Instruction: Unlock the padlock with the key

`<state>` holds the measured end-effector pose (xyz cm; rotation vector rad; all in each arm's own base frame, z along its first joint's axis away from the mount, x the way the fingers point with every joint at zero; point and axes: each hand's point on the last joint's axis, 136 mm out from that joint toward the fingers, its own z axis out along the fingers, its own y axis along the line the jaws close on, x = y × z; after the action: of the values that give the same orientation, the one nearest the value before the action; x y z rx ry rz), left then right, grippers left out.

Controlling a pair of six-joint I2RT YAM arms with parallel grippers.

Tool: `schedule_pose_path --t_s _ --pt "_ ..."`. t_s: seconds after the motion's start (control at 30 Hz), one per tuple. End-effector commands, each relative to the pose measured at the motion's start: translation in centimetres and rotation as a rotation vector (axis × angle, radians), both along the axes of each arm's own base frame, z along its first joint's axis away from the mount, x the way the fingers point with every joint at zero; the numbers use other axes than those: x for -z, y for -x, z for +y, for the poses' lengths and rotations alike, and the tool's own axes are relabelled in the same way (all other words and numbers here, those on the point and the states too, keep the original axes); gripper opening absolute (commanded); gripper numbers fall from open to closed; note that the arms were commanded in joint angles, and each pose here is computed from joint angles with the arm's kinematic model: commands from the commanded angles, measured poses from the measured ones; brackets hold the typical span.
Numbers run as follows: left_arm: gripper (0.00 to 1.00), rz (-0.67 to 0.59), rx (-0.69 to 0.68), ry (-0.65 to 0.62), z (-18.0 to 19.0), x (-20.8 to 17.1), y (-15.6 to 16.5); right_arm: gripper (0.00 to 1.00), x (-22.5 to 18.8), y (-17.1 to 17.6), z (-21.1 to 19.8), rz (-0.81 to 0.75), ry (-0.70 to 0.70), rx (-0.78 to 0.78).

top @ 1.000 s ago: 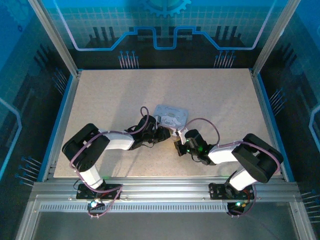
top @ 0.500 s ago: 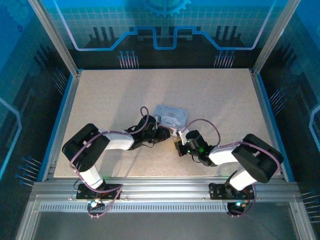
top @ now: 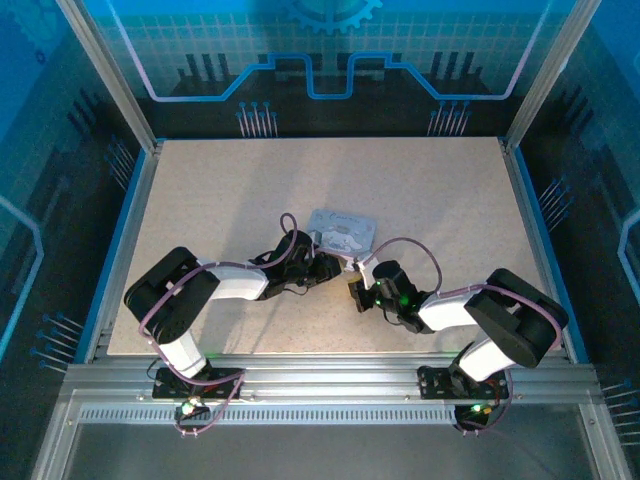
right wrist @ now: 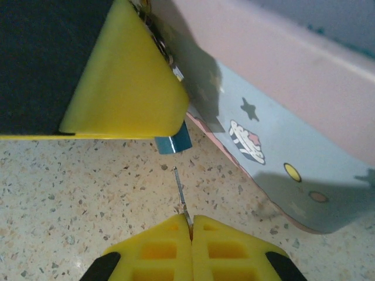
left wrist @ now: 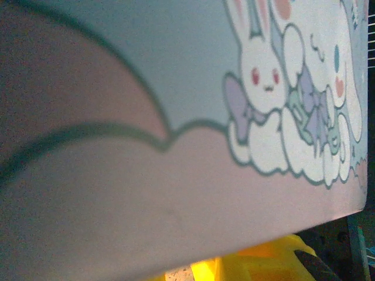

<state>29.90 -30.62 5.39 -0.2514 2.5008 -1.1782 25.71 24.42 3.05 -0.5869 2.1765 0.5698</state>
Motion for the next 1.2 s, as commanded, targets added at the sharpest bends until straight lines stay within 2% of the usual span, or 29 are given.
schedule_pose_path --t_s 0.0,1.17 --pt "0.18 -0.039 0.026 0.049 -0.9 -1.9 0.0 0.08 -0.8 -0.4 0.8 -0.032 -0.032 -0.015" --pt "0.18 -0.038 0.023 0.051 -0.8 -2.1 0.0 0.08 -1.7 -1.4 0.4 -0.061 -0.068 0.019"
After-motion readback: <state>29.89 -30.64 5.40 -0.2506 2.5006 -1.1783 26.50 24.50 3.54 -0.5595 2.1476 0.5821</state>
